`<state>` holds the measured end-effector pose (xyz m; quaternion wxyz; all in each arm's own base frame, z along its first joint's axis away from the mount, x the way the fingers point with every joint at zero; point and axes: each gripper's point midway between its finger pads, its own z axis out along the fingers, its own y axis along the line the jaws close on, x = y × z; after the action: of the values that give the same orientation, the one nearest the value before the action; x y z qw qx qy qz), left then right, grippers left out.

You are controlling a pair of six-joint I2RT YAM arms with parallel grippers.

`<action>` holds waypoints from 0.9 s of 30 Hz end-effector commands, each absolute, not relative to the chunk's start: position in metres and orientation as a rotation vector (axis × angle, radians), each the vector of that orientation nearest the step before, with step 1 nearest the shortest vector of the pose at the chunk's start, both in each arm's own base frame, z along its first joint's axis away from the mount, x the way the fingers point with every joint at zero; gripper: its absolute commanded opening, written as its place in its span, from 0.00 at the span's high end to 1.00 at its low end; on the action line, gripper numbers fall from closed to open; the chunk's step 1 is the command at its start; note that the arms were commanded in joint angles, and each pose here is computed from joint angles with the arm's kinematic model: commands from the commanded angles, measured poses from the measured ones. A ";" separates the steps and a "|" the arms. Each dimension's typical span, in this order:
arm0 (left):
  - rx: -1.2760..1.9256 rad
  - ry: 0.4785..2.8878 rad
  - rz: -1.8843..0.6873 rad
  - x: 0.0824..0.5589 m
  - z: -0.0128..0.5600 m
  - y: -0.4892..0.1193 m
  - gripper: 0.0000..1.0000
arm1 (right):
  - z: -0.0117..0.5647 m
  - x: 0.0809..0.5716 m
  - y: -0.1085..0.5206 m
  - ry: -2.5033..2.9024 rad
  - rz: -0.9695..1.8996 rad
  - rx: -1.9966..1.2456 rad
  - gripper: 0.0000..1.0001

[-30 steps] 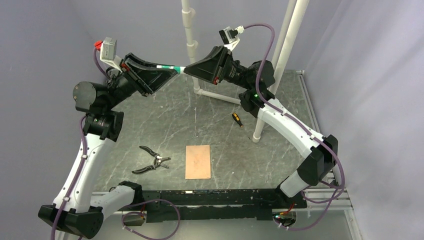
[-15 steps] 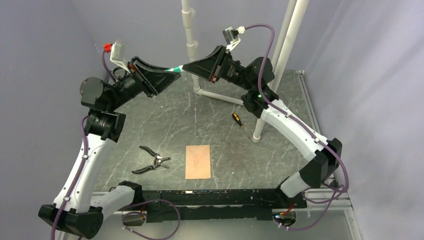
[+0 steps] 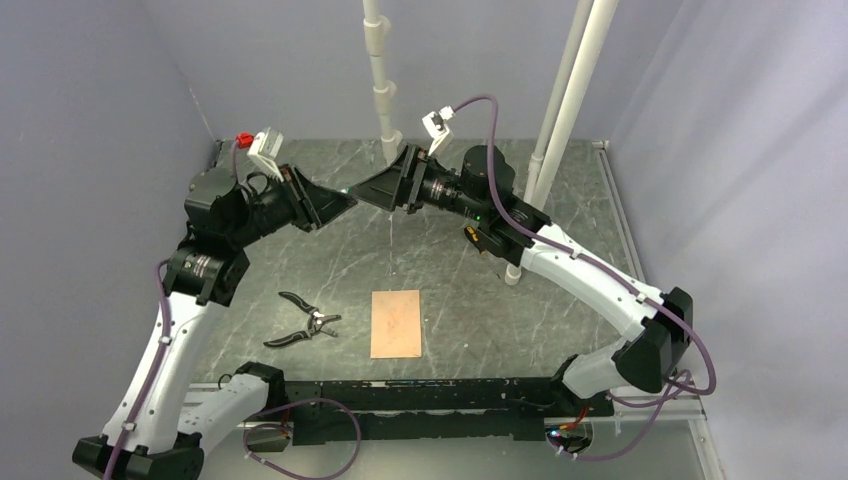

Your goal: Place the letter into the envelope and seal it

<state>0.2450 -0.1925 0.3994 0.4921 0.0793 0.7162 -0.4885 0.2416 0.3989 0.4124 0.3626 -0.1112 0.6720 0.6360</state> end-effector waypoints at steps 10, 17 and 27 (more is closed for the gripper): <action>0.036 2.086 -1.125 0.245 0.290 -0.184 0.98 | 0.342 0.280 0.363 1.934 1.108 -0.166 0.40; -0.062 2.358 -1.349 0.263 0.212 -0.214 0.98 | 0.285 0.291 0.335 2.103 0.649 -0.223 0.51; -0.079 2.668 -1.559 0.302 0.128 -0.291 0.97 | 0.271 0.280 0.298 2.123 0.551 -0.167 0.47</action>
<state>0.2909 -0.2562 0.1207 0.0516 -0.0560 0.8803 -0.4683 0.2798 0.3229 0.2540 0.4226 -0.0840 0.8686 0.2448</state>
